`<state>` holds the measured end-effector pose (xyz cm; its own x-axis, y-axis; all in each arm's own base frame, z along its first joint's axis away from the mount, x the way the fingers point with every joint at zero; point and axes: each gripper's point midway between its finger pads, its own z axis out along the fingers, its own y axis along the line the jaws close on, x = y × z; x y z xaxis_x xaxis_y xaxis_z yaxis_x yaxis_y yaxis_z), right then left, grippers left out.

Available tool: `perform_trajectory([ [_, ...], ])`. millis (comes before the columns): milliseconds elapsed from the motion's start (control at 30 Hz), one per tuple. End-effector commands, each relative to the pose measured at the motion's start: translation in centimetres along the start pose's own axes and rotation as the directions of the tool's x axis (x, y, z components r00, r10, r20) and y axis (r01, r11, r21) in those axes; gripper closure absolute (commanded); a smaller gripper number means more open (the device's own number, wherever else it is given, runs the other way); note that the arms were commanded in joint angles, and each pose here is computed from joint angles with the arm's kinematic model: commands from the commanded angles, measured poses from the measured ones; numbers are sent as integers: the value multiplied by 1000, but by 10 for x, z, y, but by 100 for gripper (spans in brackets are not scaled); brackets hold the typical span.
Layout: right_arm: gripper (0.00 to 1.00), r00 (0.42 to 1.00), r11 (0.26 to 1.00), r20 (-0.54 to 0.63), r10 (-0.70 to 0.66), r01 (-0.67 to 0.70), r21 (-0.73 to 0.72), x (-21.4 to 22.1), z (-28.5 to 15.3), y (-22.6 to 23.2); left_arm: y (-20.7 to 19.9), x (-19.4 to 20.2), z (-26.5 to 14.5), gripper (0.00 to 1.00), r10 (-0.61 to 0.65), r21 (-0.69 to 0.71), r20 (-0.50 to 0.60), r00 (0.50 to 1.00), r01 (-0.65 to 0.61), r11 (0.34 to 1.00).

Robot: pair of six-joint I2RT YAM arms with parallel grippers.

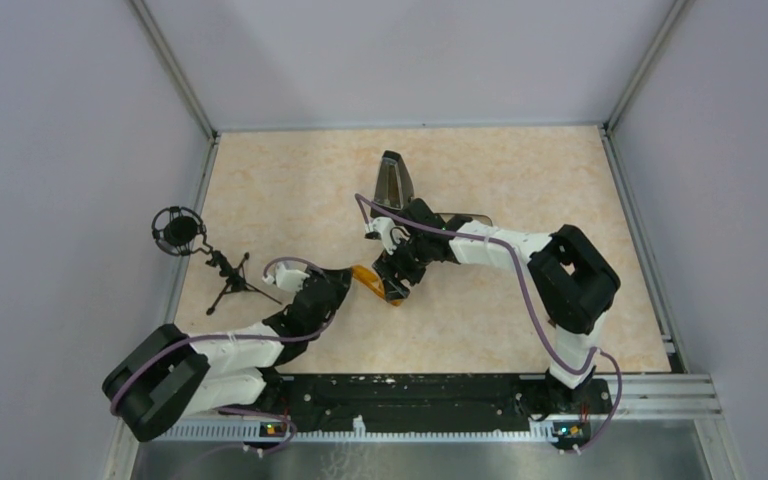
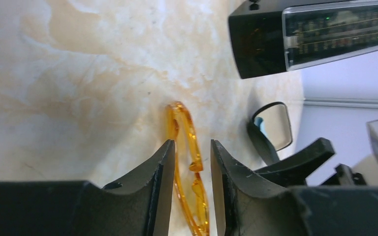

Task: Organize the sunglasses
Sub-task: Pick up the sunglasses from the center of the board.

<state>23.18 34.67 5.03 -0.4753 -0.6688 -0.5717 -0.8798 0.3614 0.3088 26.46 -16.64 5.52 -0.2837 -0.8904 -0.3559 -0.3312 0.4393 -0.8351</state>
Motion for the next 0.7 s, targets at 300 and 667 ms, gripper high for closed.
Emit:
perform_trajectory([
  [300, 29, 997, 999, 55, -47, 47, 1, -18, -12, 6, -21, -9, 9, 62, 17, 38, 42, 999, -19, 999],
  [667, 29, 997, 999, 51, -50, 50, 1, -15, -12, 5, -2, -3, 21, 77, 4, -16, 33, 999, -4, 1000],
])
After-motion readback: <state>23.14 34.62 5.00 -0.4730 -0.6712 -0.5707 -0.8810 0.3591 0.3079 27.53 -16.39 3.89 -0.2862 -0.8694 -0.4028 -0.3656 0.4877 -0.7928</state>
